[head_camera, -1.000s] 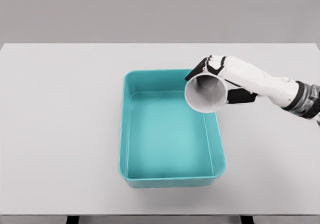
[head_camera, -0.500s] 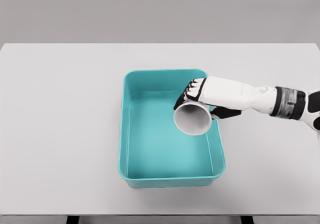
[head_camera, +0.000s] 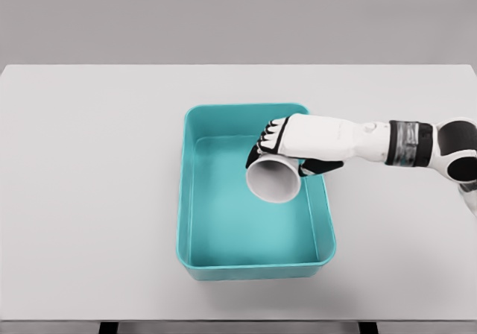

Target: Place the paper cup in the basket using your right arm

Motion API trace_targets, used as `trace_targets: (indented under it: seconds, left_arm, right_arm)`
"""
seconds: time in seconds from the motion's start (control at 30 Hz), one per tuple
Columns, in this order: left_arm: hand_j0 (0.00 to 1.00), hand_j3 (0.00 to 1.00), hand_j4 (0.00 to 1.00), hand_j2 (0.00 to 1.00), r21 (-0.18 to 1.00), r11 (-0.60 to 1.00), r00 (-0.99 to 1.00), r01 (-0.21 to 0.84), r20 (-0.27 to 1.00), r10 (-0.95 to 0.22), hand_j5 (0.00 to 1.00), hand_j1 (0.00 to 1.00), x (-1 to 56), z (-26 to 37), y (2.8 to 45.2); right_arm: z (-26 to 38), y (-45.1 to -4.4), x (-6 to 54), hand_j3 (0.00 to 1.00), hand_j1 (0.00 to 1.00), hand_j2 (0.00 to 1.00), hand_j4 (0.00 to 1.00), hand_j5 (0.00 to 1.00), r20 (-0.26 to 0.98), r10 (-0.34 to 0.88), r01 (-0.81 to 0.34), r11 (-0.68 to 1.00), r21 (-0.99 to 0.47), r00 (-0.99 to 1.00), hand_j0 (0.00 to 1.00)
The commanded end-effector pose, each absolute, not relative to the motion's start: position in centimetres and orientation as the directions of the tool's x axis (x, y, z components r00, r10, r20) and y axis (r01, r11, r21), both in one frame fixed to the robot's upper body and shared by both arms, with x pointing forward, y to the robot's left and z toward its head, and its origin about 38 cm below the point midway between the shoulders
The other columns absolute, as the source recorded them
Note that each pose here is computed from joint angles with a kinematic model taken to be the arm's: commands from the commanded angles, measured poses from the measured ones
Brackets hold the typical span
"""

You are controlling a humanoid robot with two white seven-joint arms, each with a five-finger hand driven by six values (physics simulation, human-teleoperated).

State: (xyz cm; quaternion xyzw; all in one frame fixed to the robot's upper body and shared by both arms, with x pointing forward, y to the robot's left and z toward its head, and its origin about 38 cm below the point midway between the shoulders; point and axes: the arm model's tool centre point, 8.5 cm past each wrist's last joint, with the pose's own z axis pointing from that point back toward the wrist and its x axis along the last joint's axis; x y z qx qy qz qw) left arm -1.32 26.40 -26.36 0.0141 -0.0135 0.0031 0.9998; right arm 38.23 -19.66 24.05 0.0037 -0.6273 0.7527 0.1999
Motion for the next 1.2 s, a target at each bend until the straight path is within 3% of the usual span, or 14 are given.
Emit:
trace_targets:
  seconds: [0.0, 0.2, 0.57, 0.6, 0.63, 0.7, 1.03, 1.17]
  left_arm:
    - [1.0, 1.0, 1.0, 1.0, 0.028, 1.0, 1.0, -0.007, 0.028, 0.006, 1.0, 1.0, -1.3, -26.4, 26.4]
    - [1.0, 1.0, 1.0, 1.0, 0.028, 1.0, 1.0, -0.007, 0.028, 0.006, 1.0, 1.0, -1.3, -26.4, 26.4]
    - [1.0, 1.0, 1.0, 1.0, 0.028, 1.0, 1.0, -0.007, 0.028, 0.006, 1.0, 1.0, -1.3, -26.4, 26.4]
    - [1.0, 1.0, 1.0, 1.0, 0.028, 1.0, 1.0, -0.007, 0.028, 0.006, 1.0, 1.0, -1.3, -26.4, 26.4]
    - [1.0, 1.0, 1.0, 1.0, 0.029, 1.0, 1.0, -0.007, 0.028, 0.006, 1.0, 1.0, -1.3, -26.4, 26.4]
    - [1.0, 1.0, 1.0, 1.0, 0.028, 1.0, 1.0, -0.007, 0.025, 0.006, 1.0, 1.0, -1.4, -26.4, 26.4]
    - [1.0, 1.0, 1.0, 1.0, 0.03, 1.0, 1.0, -0.008, 0.025, 0.008, 1.0, 1.0, -1.4, -26.4, 26.4]
    - [1.0, 1.0, 1.0, 1.0, 0.028, 1.0, 1.0, -0.008, 0.028, 0.007, 1.0, 1.0, -1.3, -26.4, 26.4]
  right_arm:
    - [23.1, -19.7, 38.4, 0.45, 0.45, 0.45, 0.45, 0.45, 0.272, 0.309, -0.328, -0.146, -0.933, -0.911, 0.45]
    - [22.4, -18.4, 39.2, 0.46, 0.46, 0.46, 0.46, 0.46, 0.227, 0.326, -0.304, -0.209, -0.929, -0.918, 0.46]
    - [20.1, -16.2, 40.3, 0.48, 0.48, 0.48, 0.48, 0.48, 0.251, 0.327, -0.331, -0.218, -0.918, -0.911, 0.48]
    - [20.1, -16.2, 40.3, 0.57, 0.57, 0.57, 0.57, 0.57, 0.253, 0.328, -0.333, -0.216, -0.918, -0.91, 0.57]
    - [20.1, -16.1, 40.4, 0.78, 0.78, 0.78, 0.78, 0.78, 0.255, 0.332, -0.336, -0.214, -0.917, -0.908, 0.78]
    - [20.2, -16.1, 40.4, 0.94, 0.94, 0.94, 0.94, 0.94, 0.258, 0.349, -0.344, -0.211, -0.915, -0.901, 0.94]
    - [22.1, -17.0, 40.8, 0.99, 0.99, 0.99, 0.99, 0.99, 0.223, 0.355, -0.308, -0.205, -0.929, -0.908, 0.99]
    - [25.9, -20.2, 41.6, 0.99, 0.99, 0.99, 0.99, 0.99, 0.22, 0.404, -0.271, -0.072, -0.96, -0.888, 0.99]
